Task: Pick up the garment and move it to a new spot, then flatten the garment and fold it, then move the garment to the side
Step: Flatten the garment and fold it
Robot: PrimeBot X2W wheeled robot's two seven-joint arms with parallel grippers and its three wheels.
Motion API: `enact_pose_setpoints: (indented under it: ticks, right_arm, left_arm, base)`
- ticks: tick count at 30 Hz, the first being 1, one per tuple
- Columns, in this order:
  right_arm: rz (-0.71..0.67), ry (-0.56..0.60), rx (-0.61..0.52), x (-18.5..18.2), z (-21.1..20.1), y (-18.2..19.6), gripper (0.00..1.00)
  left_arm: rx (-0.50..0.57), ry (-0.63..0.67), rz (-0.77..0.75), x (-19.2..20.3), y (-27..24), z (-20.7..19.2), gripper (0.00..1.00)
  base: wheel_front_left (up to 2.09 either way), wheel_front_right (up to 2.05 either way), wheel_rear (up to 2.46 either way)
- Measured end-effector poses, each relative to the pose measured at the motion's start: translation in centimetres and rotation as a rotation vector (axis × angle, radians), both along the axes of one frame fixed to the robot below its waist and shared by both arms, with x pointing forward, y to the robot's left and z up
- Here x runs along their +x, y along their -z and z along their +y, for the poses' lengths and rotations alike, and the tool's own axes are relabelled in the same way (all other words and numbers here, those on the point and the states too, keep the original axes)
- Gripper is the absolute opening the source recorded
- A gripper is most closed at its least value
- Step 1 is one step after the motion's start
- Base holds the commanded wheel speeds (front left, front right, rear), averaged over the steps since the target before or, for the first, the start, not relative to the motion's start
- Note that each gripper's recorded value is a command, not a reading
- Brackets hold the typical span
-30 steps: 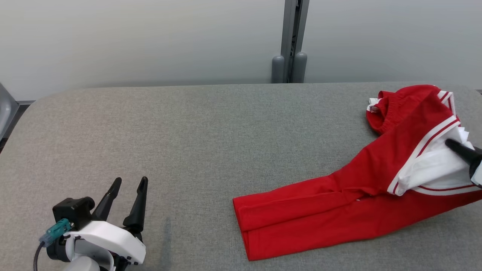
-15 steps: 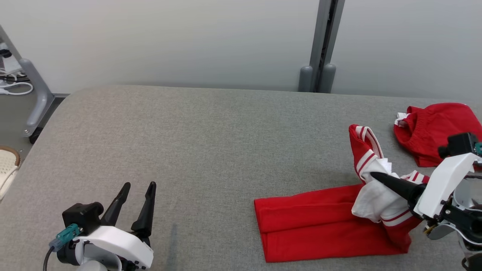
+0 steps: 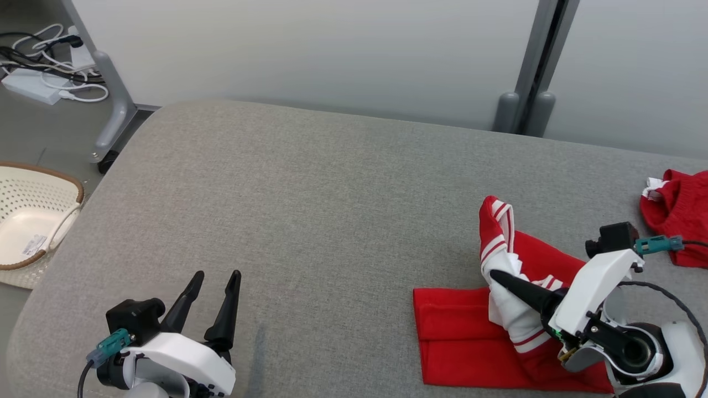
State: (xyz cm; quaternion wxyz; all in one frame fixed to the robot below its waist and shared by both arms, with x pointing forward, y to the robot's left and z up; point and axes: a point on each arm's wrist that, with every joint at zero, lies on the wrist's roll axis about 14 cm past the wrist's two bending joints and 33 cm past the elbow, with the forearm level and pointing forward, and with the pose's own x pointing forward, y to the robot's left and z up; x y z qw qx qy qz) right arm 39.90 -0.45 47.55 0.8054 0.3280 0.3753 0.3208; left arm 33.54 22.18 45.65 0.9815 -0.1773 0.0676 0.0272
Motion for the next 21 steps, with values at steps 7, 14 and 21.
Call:
enact_pose_setpoints:
  ticks: [7,14,21]
  right_arm:
    - [0.082,-0.063,-0.014,-1.2,2.6,2.6,0.00]
    - [0.119,-0.120,-0.034,-2.5,4.2,3.9,0.85]
    - [0.091,-0.183,0.007,-3.9,5.6,2.3,1.00]
  left_arm:
    - [0.006,-0.042,0.006,-0.7,0.1,1.3,1.00]
    - [0.008,-0.064,0.016,-1.1,0.4,2.0,1.00]
    - [0.011,-0.051,0.006,-0.8,0.2,1.7,1.00]
  base:
    - [0.00,0.00,0.00]
    - [0.00,0.00,0.00]
    - [0.00,0.00,0.00]
